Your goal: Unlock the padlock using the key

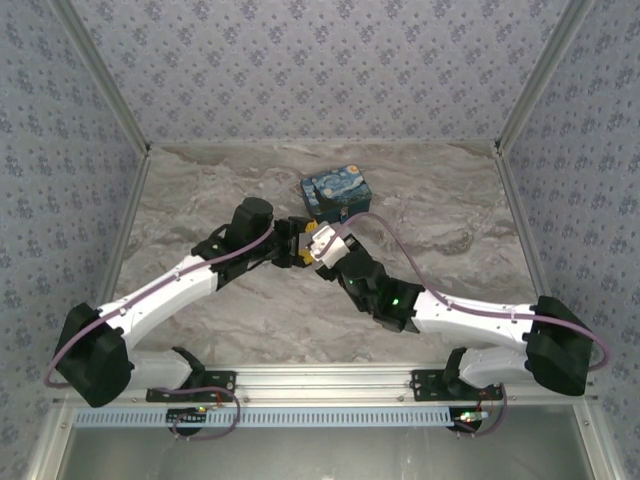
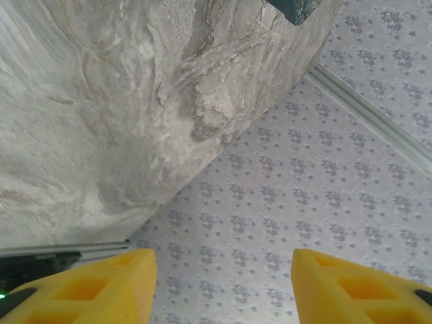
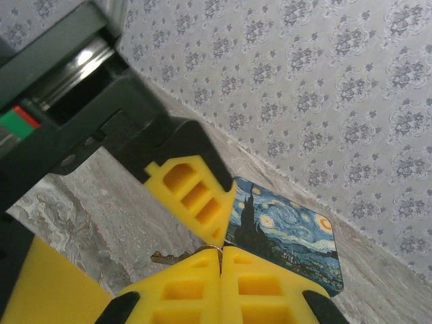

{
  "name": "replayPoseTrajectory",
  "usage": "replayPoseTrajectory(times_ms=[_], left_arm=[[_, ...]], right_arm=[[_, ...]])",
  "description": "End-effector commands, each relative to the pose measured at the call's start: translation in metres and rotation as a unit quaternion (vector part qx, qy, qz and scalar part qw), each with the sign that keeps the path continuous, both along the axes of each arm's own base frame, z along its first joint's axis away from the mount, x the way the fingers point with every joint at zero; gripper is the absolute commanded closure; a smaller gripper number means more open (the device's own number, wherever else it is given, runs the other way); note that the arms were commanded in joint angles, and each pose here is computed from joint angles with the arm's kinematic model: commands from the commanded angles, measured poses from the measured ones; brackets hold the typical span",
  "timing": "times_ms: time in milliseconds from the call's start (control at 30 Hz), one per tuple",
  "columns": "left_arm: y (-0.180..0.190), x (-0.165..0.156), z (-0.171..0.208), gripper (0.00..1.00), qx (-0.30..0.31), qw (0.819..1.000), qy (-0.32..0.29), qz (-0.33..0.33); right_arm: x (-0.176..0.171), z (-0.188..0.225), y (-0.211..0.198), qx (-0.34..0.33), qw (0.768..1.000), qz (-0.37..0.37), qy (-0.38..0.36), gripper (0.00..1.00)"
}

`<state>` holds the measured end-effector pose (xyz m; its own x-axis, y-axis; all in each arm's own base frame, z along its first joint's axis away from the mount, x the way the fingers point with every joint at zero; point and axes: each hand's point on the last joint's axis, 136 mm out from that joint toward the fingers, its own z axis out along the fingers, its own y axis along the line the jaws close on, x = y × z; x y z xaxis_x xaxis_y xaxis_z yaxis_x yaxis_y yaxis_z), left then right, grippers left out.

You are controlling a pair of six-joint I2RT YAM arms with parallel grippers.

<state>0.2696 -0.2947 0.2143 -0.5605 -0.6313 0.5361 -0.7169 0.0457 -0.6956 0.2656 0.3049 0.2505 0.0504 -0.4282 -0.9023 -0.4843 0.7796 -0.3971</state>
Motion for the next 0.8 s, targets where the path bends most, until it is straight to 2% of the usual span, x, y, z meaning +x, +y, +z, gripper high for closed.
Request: replayPoseTrajectory(times_ms=[0,433,633,700,767], left_arm=[[-0.004,0.002,0.01,0.52,-0.025,1.0,0.011,0.015],[-0.004,0.002,0.002,0.9,-0.026,0.999,0.02,0.018],[-0.006,0.002,0.0,1.0,-0.025,0.999,0.02,0.012],[-0.008,0.003,0.0,1.0,-0.023,1.0,0.012,0.006],[-0.011,0.008,0.006,1.0,-0.021,1.0,-0.017,-0.003]], right_arm=[[0.0,0.019,0.005,0.012,1.0,-0.002,-0.02,1.0],[-0.007,0.011,0.001,0.026,1.0,-0.002,-0.003,1.0],[-0.009,0.014,-0.009,0.053,0.999,-0.002,0.011,1.0],[-0.01,0.013,-0.013,0.067,0.997,0.005,0.027,1.0],[-0.012,0.013,-0.015,0.088,0.994,0.022,0.054,0.86]])
